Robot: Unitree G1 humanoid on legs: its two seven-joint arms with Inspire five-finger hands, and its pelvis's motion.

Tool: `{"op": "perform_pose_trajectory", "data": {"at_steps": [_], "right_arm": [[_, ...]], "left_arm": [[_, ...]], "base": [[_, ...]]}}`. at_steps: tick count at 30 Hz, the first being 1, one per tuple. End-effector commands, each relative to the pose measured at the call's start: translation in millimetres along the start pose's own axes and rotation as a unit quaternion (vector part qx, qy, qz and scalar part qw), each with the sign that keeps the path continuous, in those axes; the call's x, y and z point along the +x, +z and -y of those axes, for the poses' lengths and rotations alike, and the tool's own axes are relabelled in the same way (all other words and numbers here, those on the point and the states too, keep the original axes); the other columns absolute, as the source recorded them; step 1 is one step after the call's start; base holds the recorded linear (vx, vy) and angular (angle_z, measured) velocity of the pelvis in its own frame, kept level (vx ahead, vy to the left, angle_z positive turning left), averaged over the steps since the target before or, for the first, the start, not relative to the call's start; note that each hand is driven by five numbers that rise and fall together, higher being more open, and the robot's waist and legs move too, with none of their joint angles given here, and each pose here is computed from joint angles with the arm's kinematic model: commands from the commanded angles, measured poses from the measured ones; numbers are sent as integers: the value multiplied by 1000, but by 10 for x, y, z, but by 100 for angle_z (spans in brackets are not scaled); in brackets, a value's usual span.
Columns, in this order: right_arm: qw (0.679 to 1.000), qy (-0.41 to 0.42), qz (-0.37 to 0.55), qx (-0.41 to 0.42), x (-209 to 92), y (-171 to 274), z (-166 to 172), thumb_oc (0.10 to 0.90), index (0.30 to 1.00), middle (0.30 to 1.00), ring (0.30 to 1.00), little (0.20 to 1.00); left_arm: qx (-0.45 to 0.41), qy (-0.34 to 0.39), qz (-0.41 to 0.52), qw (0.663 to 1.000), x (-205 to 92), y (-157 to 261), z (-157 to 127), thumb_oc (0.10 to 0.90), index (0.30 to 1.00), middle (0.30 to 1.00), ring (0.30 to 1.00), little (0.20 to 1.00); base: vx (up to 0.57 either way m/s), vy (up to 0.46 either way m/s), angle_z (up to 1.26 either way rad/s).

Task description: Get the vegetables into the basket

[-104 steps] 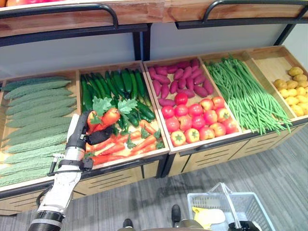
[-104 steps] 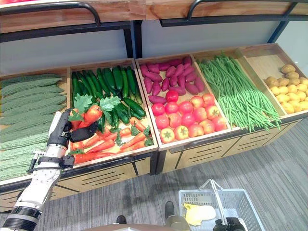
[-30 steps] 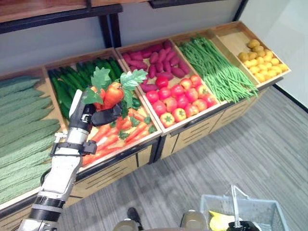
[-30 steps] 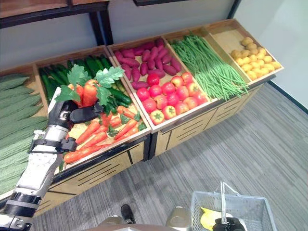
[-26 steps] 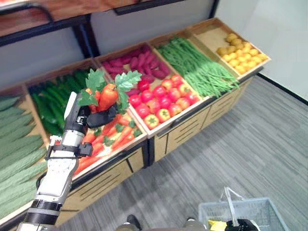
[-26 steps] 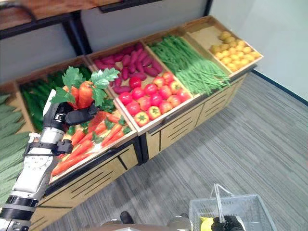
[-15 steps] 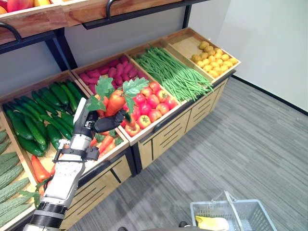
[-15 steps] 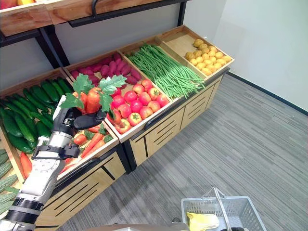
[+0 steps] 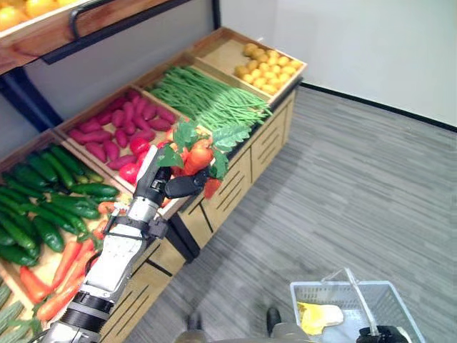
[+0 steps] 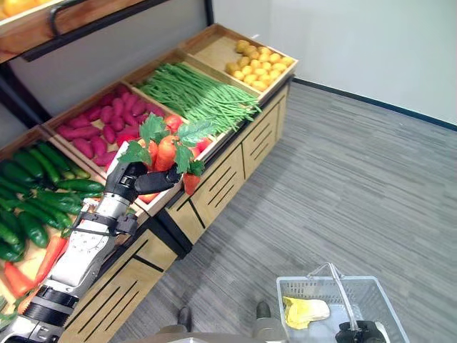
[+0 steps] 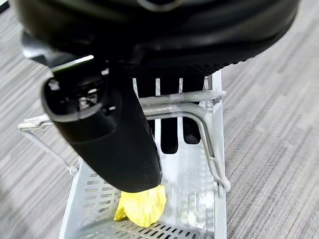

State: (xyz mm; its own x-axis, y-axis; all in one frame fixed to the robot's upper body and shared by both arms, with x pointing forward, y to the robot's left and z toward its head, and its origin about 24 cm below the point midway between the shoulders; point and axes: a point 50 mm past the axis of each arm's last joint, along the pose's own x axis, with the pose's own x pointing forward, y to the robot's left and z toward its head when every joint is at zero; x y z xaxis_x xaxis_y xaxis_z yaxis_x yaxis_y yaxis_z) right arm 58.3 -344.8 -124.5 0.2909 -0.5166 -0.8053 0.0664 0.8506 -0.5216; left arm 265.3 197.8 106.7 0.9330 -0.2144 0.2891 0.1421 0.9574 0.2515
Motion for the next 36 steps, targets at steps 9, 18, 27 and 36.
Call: {"op": "perform_pose_trajectory", "data": {"at_steps": [9,18,27,36], "right_arm": [[999,7,35,-16,0,100,-59,400,300,300,300,300],[998,18,63,-17,9,268,-150,400,300,300,300,300],[999,23,47,-15,-15,120,-199,400,300,300,300,300],[1000,11,28,-8,-30,-24,-95,400,300,300,300,300]], "left_arm": [[34,44,170,984,176,634,-262,400,300,300,300,300],[36,43,163,985,167,602,-300,400,300,300,300,300],[55,46,154,986,160,610,-370,400,300,300,300,300],[48,48,132,989,131,509,-360,400,300,300,300,300]], "base": [[46,215,-40],[-57,140,-50],[-61,-39,-59],[11,-224,-25]]}}
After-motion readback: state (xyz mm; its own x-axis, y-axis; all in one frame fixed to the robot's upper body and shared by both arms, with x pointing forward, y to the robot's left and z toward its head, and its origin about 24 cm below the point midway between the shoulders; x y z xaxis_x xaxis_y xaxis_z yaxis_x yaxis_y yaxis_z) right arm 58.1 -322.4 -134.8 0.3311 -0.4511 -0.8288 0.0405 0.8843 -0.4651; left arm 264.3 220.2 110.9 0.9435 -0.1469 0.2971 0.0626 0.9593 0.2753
